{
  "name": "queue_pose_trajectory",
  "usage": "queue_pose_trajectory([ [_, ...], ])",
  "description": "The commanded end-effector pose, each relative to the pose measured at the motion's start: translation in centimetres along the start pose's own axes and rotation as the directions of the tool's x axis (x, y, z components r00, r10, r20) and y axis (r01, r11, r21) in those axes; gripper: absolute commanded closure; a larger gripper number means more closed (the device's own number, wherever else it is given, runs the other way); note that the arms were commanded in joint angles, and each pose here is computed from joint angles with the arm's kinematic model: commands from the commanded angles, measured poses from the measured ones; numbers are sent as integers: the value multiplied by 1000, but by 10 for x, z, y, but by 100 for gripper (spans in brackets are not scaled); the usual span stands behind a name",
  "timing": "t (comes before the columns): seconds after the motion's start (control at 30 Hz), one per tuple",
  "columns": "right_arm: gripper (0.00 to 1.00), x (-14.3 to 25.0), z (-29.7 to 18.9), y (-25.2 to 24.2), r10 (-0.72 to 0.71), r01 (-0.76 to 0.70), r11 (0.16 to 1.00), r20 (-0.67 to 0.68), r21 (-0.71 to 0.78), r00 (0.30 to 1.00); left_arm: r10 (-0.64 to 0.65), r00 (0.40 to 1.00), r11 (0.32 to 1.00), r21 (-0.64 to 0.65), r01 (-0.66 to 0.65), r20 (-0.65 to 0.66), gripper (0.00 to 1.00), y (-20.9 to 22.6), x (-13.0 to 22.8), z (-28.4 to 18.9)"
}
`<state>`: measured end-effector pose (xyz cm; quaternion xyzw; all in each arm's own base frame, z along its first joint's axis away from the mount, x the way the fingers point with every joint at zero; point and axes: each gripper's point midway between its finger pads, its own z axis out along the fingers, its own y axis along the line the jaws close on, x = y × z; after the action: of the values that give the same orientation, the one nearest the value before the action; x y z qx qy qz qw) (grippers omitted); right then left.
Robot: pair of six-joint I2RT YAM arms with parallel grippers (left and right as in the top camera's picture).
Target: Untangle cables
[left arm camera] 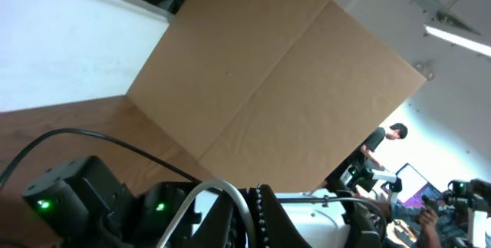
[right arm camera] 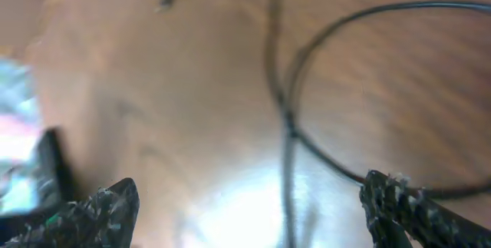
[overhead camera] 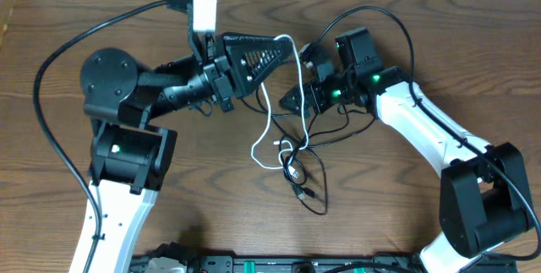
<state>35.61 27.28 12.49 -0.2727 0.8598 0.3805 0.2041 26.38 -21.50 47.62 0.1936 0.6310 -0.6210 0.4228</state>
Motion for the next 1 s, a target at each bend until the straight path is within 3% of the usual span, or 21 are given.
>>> queue_pose_trajectory([
  [0.0,9,6,-4,30,-69,66,981,-9,-184,998,-14,1000,1000,11,14,-21,93,2,1,4],
  [0.1,18,14,-6,3,2,-5,998,-47,-57,999,2,999,999,-35,-3,-50,93,24,10,7],
  [0.2,15,26,-20,-62,246,-228,925,-24,305,969,-48,996,982,-186,33,-80,93,74,28,8],
  [0.33,10,23,-30,-71,261,-246,897,9,366,965,-94,991,923,-381,50,-97,93,132,46,2],
  [0.47,11,21,-49,-84,346,-346,808,92,477,934,-122,990,867,-494,69,-77,92,171,51,0],
  [0.53,12,24,-45,-70,366,-357,832,64,424,928,-86,994,825,-564,34,-66,93,189,49,-4],
  [0.63,12,33,-29,-36,343,-316,900,-41,301,938,28,996,717,-693,-76,-81,93,216,41,-18],
  [0.73,9,47,-16,-11,307,-264,925,-127,274,943,84,992,581,-805,-124,-93,93,237,35,-40],
  [0.8,1,52,-4,7,232,-184,950,-174,251,957,76,992,496,-860,-122,-98,93,248,37,-56],
  [0.97,1,57,15,21,155,-86,938,-185,336,970,9,992,259,-958,-124,-126,93,275,55,-99],
])
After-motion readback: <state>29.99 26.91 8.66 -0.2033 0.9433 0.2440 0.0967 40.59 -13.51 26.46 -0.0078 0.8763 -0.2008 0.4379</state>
